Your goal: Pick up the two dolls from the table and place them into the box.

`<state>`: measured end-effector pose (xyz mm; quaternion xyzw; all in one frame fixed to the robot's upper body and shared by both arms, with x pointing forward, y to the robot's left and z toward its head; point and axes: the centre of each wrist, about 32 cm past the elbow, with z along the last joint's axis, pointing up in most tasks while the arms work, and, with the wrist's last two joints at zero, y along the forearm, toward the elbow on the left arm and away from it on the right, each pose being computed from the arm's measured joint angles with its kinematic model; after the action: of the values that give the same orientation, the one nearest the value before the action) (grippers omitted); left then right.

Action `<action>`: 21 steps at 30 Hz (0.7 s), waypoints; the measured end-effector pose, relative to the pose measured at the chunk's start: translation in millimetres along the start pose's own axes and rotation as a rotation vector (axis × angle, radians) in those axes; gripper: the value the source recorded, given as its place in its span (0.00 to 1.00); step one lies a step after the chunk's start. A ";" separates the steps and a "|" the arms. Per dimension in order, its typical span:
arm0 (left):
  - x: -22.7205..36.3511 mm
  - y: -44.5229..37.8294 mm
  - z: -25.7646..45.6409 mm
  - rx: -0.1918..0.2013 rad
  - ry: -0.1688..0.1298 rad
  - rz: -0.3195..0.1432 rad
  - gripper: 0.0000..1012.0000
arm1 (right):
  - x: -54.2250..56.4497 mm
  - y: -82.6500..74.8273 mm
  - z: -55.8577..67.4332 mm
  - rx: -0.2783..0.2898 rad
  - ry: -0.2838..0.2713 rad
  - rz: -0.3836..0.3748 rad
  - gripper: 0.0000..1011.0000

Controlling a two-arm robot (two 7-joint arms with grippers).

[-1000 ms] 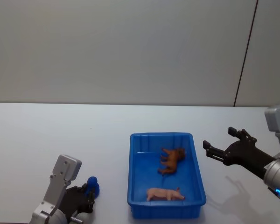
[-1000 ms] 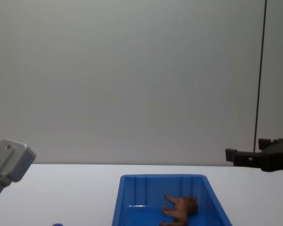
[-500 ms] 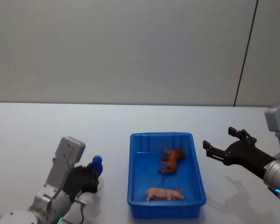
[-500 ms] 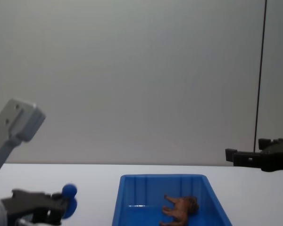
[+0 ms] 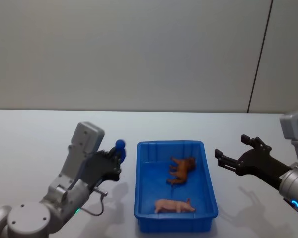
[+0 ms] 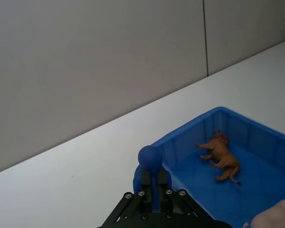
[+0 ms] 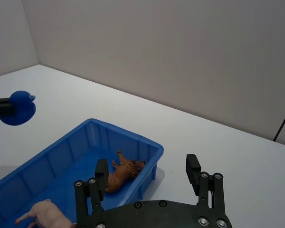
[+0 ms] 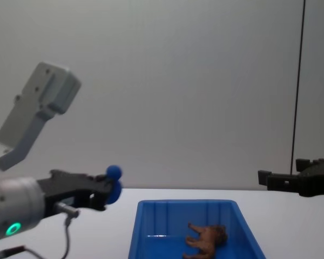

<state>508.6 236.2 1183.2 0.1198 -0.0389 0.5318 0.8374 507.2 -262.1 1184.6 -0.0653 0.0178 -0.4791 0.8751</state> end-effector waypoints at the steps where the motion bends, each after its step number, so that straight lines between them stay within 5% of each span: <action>1: -1.9 -3.1 2.8 -0.013 -0.002 -0.015 0.06 | 0.0 0.0 0.0 0.000 0.000 0.000 0.99; 11: -19.1 -25.9 14.5 -0.070 0.002 -0.116 0.08 | 0.0 0.0 0.0 0.000 0.000 0.000 0.99; 21: -35.2 -44.8 21.0 -0.100 0.008 -0.201 0.35 | 0.0 0.0 0.0 0.000 0.000 0.000 0.99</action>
<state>535.0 181.9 1189.7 0.0792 -0.0498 0.4430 0.8916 507.2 -262.1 1184.6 -0.0652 0.0179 -0.4791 0.8751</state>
